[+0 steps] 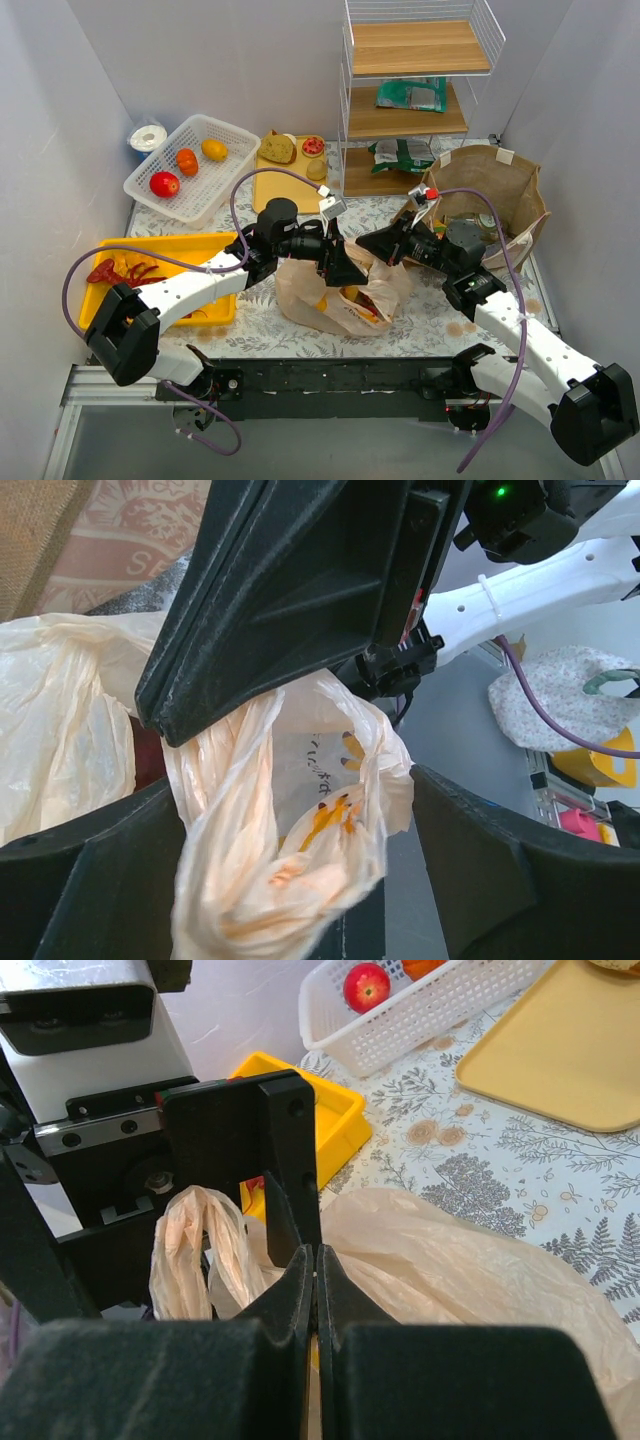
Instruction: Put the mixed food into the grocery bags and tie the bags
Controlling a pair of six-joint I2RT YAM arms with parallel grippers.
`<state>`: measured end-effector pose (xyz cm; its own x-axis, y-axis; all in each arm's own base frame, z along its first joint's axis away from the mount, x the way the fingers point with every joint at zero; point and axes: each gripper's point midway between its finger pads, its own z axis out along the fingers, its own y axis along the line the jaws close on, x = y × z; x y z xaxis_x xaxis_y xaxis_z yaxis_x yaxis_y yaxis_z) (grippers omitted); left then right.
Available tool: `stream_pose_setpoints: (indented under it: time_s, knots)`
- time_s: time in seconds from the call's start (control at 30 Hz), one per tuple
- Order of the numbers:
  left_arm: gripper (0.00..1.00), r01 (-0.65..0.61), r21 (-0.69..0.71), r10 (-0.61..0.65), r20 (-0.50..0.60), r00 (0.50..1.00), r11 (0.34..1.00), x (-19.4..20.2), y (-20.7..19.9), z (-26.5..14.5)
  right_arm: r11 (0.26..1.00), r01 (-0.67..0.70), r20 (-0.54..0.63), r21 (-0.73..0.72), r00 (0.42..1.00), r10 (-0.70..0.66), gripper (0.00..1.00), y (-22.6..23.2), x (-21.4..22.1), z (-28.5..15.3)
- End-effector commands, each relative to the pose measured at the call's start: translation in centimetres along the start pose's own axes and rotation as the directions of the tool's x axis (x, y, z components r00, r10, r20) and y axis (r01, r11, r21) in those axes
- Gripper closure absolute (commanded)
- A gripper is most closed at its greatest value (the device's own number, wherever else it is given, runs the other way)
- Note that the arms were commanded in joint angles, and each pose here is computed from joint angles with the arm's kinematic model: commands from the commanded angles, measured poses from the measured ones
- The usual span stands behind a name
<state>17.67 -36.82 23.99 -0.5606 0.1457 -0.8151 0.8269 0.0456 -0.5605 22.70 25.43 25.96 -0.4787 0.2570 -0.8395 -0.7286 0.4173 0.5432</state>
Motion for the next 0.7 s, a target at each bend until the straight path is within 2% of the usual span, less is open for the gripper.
stream_pose_setpoints:
  time_s: [0.0, 0.17, 0.2, 0.27, 0.3, 0.37, 0.67]
  knots:
    - [0.26, 0.001, -0.019, 0.0, 0.043, 0.999, 1.0, -1.5, 0.0, 0.3, 0.998, 0.058, 0.029, 0.01, 0.998, -0.059, 0.99, 0.2, -1.0, 0.0]
    - [0.47, 0.036, -0.063, -0.034, 0.037, 0.999, 0.997, -1.0, 1.2, 0.5, 0.997, 0.075, 0.039, 0.031, 0.996, -0.077, 0.99, 0.2, -1.3, -0.3]
    - [0.55, 0.041, -0.083, -0.038, 0.044, 0.998, 0.996, -1.0, 1.6, 0.4, 0.996, 0.083, 0.047, 0.035, 0.995, -0.084, 0.99, 0.3, -1.6, -0.5]
    - [0.62, 0.052, -0.106, -0.048, 0.043, 0.998, 0.993, -0.7, 2.1, 0.3, 0.994, 0.096, 0.051, 0.056, 0.994, -0.099, 0.99, 0.2, -2.1, -0.7]
    - [0.71, 0.056, -0.114, -0.051, 0.044, 0.998, 0.992, -0.7, 2.3, 0.3, 0.993, 0.104, 0.061, 0.06, 0.992, -0.108, 0.99, 0.4, -2.5, -0.9]
    - [0.77, 0.064, -0.124, -0.059, 0.042, 0.997, 0.99, -0.5, 2.6, 0.2, 0.99, 0.117, 0.075, 0.08, 0.99, -0.123, 0.99, 0.4, -3.0, -1.1]
    - [0.86, 0.084, -0.149, -0.079, 0.034, 0.996, 0.985, 0.2, 3.0, 0.1, 0.976, 0.168, 0.111, 0.137, 0.977, -0.183, 0.99, 1.1, -5.1, -2.5]
